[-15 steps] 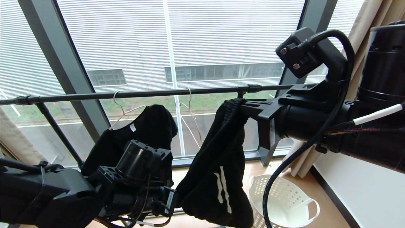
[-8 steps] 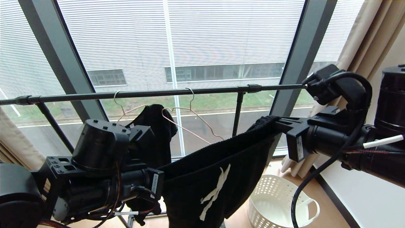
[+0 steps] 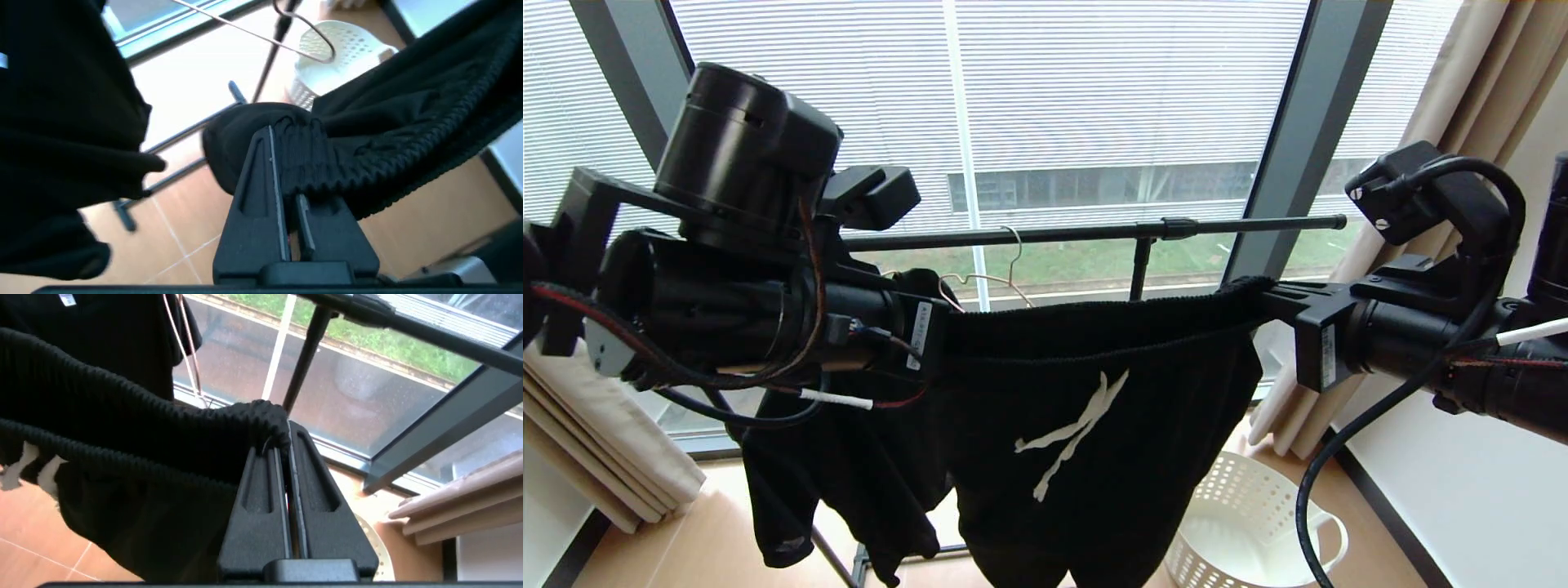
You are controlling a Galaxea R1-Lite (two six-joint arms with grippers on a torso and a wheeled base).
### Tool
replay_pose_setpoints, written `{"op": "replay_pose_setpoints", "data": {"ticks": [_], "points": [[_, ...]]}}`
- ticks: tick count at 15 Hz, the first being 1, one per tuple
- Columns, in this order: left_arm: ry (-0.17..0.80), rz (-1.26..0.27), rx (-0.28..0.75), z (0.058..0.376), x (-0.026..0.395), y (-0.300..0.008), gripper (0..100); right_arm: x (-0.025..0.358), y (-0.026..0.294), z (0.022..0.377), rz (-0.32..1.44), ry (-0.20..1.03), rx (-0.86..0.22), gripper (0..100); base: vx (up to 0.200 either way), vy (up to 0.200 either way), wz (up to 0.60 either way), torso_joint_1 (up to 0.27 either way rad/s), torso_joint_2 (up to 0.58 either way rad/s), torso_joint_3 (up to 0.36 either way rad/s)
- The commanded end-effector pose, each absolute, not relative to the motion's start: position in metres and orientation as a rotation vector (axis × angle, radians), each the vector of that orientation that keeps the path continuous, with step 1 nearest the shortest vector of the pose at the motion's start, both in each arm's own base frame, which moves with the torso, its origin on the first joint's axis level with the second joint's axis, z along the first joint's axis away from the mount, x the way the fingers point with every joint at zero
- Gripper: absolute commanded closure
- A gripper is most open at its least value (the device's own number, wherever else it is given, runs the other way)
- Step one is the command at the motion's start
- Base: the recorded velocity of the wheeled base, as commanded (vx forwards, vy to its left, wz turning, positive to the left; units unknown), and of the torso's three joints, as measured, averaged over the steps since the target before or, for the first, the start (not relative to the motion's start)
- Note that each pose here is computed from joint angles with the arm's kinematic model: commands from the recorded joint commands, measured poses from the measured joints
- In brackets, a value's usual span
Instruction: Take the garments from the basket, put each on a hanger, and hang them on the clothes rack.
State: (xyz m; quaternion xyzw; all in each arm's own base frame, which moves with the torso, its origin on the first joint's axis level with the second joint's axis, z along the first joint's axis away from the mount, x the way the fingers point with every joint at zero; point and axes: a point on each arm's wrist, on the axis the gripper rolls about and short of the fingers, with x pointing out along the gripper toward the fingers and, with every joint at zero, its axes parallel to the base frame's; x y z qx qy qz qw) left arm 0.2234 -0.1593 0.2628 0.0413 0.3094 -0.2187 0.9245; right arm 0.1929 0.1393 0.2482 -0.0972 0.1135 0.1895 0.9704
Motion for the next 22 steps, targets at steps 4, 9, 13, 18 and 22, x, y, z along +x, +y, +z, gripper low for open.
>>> {"op": "replay_pose_setpoints", "data": {"ticks": [4, 9, 13, 18, 22], "points": [[0.608, -0.453, 0.091, 0.27, 0.239, -0.174, 100, 0.185, 0.133, 0.251, 0.382, 0.22, -0.196, 100, 0.0, 0.0, 0.0, 0.0, 0.0, 0.0], [0.542, -0.463, 0.097, 0.292, 0.28, -0.201, 100, 0.147, 0.119, 0.236, 0.617, 0.179, -0.371, 100, 0.0, 0.0, 0.0, 0.0, 0.0, 0.0], [0.676, -0.45, 0.153, 0.274, 0.314, -0.228, 100, 0.123, 0.142, 0.227, 0.795, 0.18, -0.4, 100, 0.0, 0.0, 0.0, 0.0, 0.0, 0.0], [0.956, -0.432, 0.288, 0.204, 0.326, -0.251, 100, 0.1, 0.174, 0.217, 0.969, 0.258, -0.323, 100, 0.0, 0.0, 0.0, 0.0, 0.0, 0.0], [1.071, -0.414, 0.352, 0.201, 0.315, -0.242, 100, 0.1, 0.173, 0.215, 0.967, 0.264, -0.329, 100, 0.0, 0.0, 0.0, 0.0, 0.0, 0.0]]}}
